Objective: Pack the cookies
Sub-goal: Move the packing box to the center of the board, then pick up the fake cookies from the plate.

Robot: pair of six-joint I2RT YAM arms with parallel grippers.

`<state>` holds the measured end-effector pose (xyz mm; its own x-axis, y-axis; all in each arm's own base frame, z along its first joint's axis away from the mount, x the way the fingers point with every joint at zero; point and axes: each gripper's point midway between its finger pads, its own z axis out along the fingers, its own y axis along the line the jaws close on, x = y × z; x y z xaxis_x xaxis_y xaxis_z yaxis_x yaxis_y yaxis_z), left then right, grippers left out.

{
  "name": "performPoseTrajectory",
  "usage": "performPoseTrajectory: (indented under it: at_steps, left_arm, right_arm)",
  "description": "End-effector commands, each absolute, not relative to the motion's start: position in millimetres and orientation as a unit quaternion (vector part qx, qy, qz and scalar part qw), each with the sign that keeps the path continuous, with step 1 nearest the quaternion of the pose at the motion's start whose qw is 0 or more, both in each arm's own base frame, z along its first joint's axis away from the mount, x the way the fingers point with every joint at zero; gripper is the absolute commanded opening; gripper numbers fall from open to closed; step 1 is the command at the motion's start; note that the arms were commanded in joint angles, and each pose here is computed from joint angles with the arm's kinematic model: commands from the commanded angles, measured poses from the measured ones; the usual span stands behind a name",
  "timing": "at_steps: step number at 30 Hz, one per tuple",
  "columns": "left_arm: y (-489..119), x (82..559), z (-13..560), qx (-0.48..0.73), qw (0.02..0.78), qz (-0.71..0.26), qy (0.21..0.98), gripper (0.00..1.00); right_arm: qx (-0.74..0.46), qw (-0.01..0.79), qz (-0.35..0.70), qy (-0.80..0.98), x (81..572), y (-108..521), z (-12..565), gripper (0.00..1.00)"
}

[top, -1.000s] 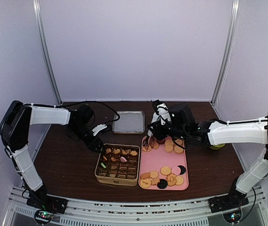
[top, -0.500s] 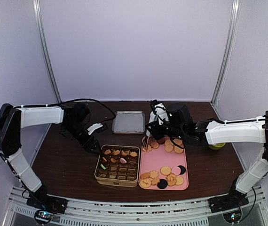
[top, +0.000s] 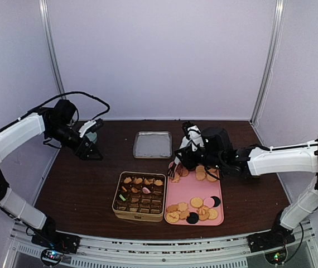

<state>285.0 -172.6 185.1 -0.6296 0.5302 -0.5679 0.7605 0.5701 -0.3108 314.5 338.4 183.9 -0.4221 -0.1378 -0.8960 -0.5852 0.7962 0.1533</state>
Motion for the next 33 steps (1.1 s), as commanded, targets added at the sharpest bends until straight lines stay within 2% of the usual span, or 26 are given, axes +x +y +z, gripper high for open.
performPoseTrajectory:
  at_steps: [1, 9, 15, 21, 26, 29, 30, 31, 33]
  left_arm:
    - [-165, 282, 213, 0.381, 0.237, -0.271, 0.852, 0.73]
    - [-158, 284, 222, 0.375, 0.251, -0.256, 0.855, 0.73]
    - [-147, 289, 216, 0.361, 0.249, -0.243, 0.865, 0.72]
    - [-134, 295, 207, 0.338, 0.251, -0.241, 0.874, 0.72]
    - [-129, 295, 208, 0.334, 0.259, -0.236, 0.875, 0.74]
    - [-128, 295, 209, 0.333, 0.262, -0.233, 0.875, 0.77]
    - [-127, 295, 209, 0.333, 0.262, -0.231, 0.876, 0.93]
    - [-126, 296, 210, 0.332, 0.264, -0.227, 0.877, 0.97]
    - [-121, 299, 210, 0.328, 0.268, -0.209, 0.881, 0.98]
  right_arm:
    - [-0.225, 0.469, 0.237, 0.821, 302, 335, 173, 0.37]
    - [-0.207, 0.481, 0.249, 0.815, 293, 326, 184, 0.22]
    - [-0.211, 0.517, 0.241, 0.794, 289, 321, 226, 0.14]
    - [-0.246, 0.539, 0.242, 0.769, 269, 340, 270, 0.13]
    - [-0.274, 0.537, 0.253, 0.756, 250, 370, 282, 0.13]
    - [-0.29, 0.529, 0.257, 0.755, 243, 387, 277, 0.13]
    - [-0.295, 0.526, 0.257, 0.755, 241, 392, 275, 0.13]
    - [-0.299, 0.523, 0.254, 0.756, 240, 395, 272, 0.13]
    - [-0.308, 0.516, 0.25, 0.759, 238, 402, 265, 0.13]
